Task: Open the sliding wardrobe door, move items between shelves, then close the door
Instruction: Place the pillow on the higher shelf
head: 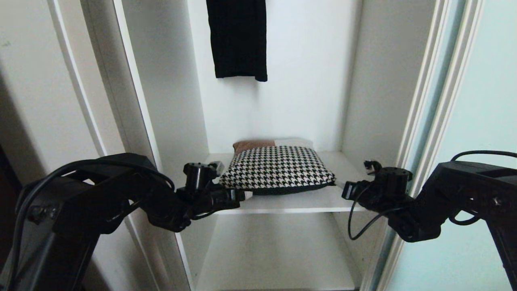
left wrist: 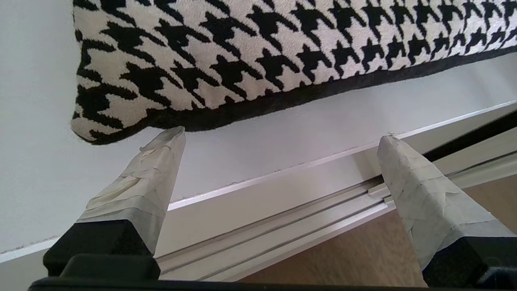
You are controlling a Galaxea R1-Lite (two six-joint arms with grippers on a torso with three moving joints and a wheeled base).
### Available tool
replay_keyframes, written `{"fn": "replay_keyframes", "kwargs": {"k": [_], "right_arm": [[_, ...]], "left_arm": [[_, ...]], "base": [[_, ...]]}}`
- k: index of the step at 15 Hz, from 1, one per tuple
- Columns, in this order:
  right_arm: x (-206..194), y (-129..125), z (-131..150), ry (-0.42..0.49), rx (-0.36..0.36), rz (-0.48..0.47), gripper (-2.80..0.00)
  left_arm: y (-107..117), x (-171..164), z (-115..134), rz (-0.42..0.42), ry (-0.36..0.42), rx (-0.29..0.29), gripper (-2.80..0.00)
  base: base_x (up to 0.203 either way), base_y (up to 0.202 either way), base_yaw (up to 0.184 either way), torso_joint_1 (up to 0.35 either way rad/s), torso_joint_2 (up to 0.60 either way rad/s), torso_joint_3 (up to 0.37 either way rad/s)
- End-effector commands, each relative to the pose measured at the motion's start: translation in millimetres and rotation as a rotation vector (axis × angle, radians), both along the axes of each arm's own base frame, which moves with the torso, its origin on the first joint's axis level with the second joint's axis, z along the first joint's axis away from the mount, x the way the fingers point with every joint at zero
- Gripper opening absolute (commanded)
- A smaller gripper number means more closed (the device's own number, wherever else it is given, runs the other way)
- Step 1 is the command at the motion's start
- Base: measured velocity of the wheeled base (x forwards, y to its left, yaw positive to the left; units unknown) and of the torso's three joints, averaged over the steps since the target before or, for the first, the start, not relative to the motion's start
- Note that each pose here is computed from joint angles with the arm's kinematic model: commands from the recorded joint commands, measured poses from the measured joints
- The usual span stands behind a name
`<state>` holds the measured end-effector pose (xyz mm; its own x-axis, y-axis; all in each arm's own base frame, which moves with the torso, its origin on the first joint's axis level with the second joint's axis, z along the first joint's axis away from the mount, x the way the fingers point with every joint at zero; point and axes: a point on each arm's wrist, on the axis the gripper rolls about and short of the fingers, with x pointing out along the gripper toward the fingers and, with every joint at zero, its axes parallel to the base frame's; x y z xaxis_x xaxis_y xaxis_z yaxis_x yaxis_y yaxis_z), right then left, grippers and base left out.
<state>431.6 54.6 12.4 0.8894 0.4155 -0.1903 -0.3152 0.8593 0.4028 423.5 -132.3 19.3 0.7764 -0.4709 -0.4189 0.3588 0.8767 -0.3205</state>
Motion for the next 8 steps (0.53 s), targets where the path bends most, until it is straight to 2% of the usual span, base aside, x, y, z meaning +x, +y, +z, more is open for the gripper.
{"fn": "replay_keyframes", "kwargs": {"k": [1, 2, 8], "right_arm": [[1.6, 0.6, -3.5, 0.000, 0.004, 0.003, -2.80], [3.1, 0.7, -3.2, -0.006, 0.004, 0.001, 0.00], [0.6, -4.2, 2.6, -0.030, 0.007, -0.009, 0.00]], "left_arm": [[-0.4, 0.5, -0.5, -0.003, -0.004, -0.003, 0.00], [-0.3, 0.4, 0.1, -0.003, -0.005, -0.004, 0.00], [0.2, -1.4, 3.0, -0.003, -0.007, -0.004, 0.00]], "base": [[0.000, 0.000, 0.000, 0.000, 0.00, 0.000], [0.000, 0.000, 0.000, 0.000, 0.00, 0.000], [0.000, 0.000, 0.000, 0.000, 0.00, 0.000]]}}
